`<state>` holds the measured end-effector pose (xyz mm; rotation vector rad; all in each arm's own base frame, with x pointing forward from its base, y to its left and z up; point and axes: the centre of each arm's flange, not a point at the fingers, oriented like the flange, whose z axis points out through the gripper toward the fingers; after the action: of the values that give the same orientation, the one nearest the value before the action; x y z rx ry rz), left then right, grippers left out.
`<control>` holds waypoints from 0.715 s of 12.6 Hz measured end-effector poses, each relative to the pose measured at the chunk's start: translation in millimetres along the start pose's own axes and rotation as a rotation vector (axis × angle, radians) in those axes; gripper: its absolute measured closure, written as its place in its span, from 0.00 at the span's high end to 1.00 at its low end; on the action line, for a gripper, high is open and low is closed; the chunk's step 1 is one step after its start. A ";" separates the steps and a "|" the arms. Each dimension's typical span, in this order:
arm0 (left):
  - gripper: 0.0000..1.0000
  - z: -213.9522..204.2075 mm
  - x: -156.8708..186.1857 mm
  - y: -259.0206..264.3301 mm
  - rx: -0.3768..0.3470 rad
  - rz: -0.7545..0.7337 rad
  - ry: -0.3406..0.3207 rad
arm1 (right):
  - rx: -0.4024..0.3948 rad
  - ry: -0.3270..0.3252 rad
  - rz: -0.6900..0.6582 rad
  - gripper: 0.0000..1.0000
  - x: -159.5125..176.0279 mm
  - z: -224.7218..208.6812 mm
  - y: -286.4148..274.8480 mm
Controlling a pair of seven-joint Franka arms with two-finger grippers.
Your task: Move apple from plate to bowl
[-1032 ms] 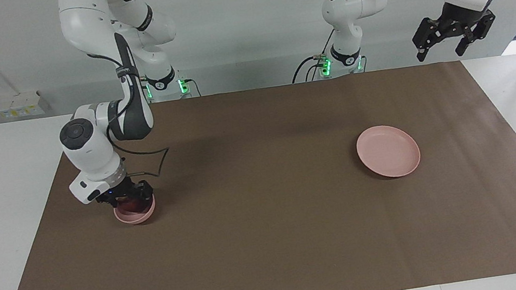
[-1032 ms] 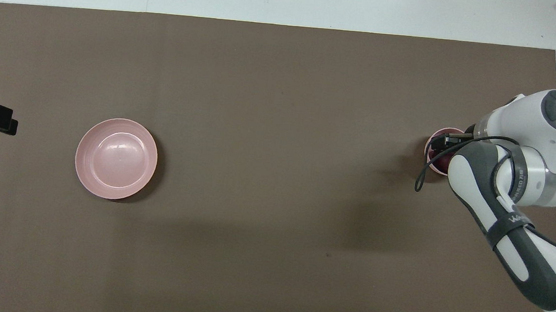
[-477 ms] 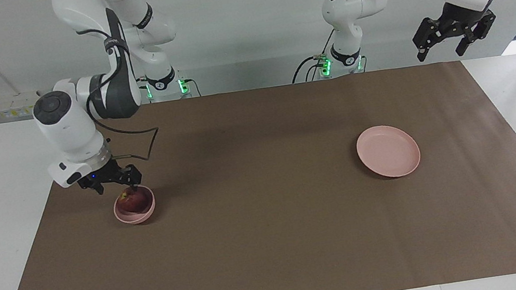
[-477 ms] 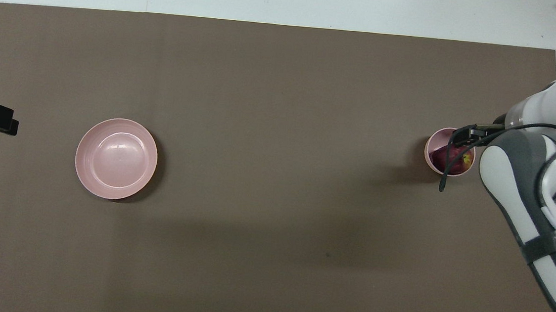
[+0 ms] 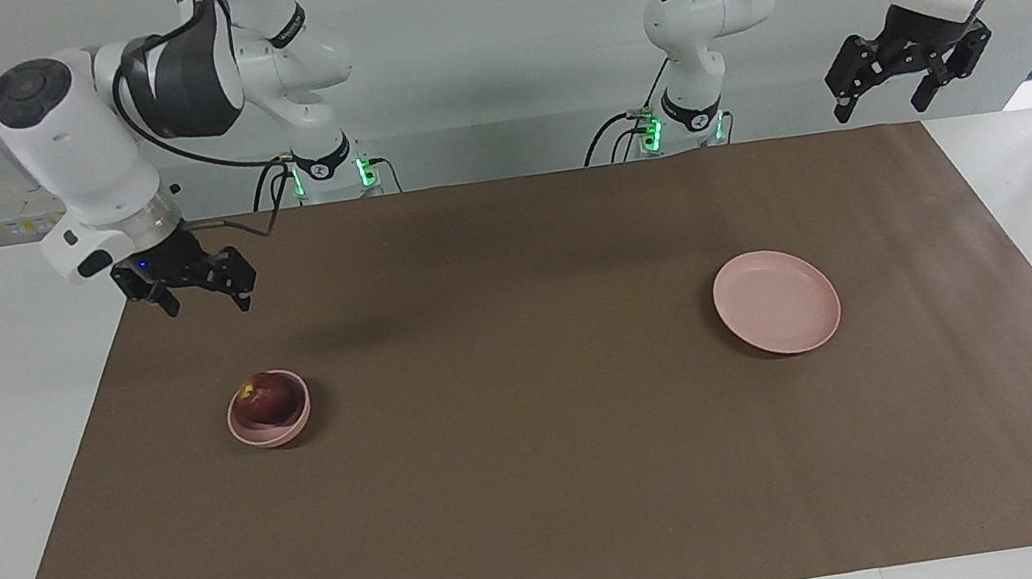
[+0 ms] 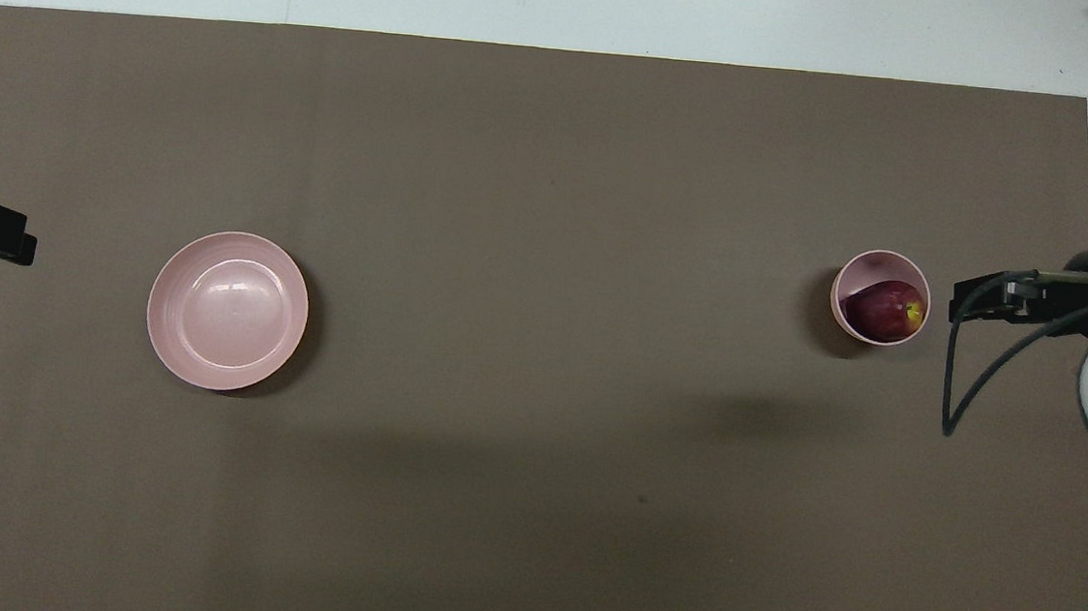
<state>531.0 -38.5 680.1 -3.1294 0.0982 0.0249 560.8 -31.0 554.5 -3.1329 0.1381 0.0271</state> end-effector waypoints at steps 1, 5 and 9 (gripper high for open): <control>1.00 0.0 0.0 0.0 0.000 0.000 0.000 | 0.021 -0.008 0.007 1.00 -9.3 -20.4 1.0; 1.00 0.0 0.0 0.0 0.000 0.000 0.000 | 0.035 -0.025 0.001 1.00 -27.7 -80.5 -0.2; 1.00 0.1 0.0 0.0 0.000 0.000 0.000 | 0.035 -0.031 -0.012 1.00 -37.7 -102.2 -5.2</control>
<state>531.0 -38.5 680.1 -3.1294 0.0983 0.0256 525.5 -23.2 657.3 -3.0964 0.1184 0.0719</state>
